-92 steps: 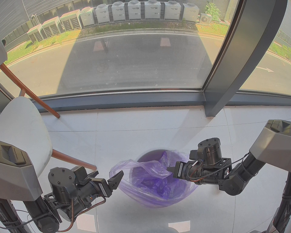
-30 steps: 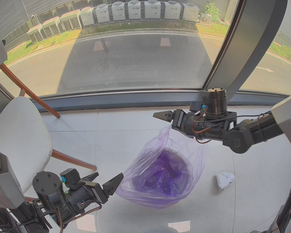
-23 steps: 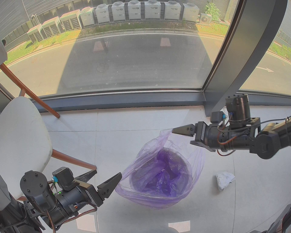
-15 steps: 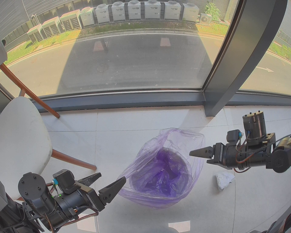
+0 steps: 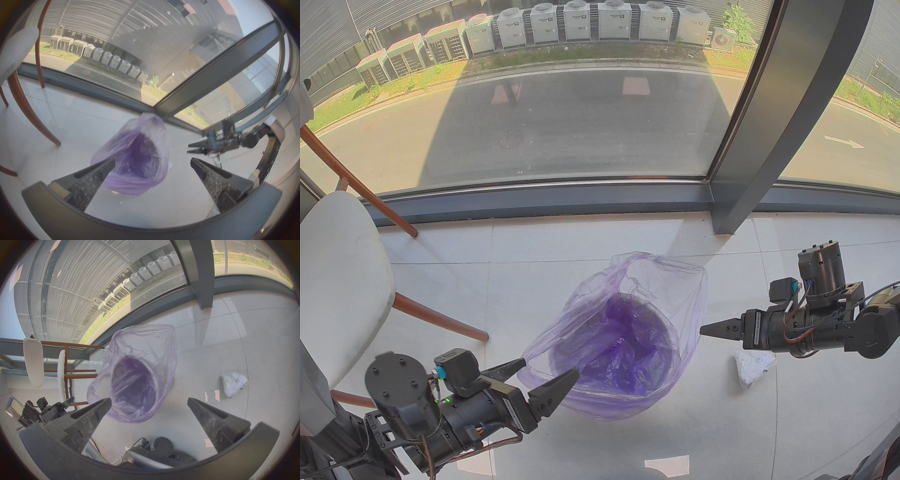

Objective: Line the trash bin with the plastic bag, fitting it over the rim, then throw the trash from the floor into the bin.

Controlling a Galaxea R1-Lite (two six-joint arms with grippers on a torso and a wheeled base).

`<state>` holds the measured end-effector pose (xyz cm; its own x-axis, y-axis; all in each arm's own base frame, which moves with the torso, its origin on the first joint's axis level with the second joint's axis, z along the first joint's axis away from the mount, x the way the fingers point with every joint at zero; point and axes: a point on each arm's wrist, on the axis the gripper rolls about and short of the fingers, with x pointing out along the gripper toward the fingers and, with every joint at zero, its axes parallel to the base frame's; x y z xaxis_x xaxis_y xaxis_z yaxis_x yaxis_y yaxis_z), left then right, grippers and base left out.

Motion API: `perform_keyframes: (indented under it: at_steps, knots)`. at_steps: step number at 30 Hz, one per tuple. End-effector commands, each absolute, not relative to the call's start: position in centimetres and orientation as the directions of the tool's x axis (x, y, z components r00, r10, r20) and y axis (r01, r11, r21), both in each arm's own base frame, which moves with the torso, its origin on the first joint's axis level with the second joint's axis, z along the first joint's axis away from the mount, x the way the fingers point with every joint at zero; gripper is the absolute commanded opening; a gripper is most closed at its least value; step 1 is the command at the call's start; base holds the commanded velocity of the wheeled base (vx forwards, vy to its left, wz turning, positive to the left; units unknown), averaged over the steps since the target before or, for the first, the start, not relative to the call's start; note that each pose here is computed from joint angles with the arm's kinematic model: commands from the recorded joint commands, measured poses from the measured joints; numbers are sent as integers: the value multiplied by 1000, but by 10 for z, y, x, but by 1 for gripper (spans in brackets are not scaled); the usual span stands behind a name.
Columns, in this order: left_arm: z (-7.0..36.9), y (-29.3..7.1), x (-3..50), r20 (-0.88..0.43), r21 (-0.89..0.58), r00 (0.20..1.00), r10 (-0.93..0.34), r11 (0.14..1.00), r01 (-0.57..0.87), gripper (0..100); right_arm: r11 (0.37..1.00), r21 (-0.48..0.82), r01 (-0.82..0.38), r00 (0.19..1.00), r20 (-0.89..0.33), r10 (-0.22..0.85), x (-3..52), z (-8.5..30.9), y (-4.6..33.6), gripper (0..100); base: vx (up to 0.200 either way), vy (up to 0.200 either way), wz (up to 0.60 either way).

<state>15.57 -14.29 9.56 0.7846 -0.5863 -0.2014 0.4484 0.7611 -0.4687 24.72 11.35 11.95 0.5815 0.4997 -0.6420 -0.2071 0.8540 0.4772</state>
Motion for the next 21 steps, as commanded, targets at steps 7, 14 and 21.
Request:
perform_keyframes:
  at_steps: [7,14,21]
  knots:
    - [73,-153,183,-378,-389,770,-514,843,371,100,881,437,-182,591,-667,453,279,107,125,100,0,0,0]
    - [83,-134,217,-405,-173,828,-387,922,346,100,896,407,-178,587,-687,428,279,99,126,100,0,0,0]
    - [94,-127,218,-366,-102,852,-374,926,362,100,896,407,-179,584,-689,429,278,99,127,100,0,0,0]
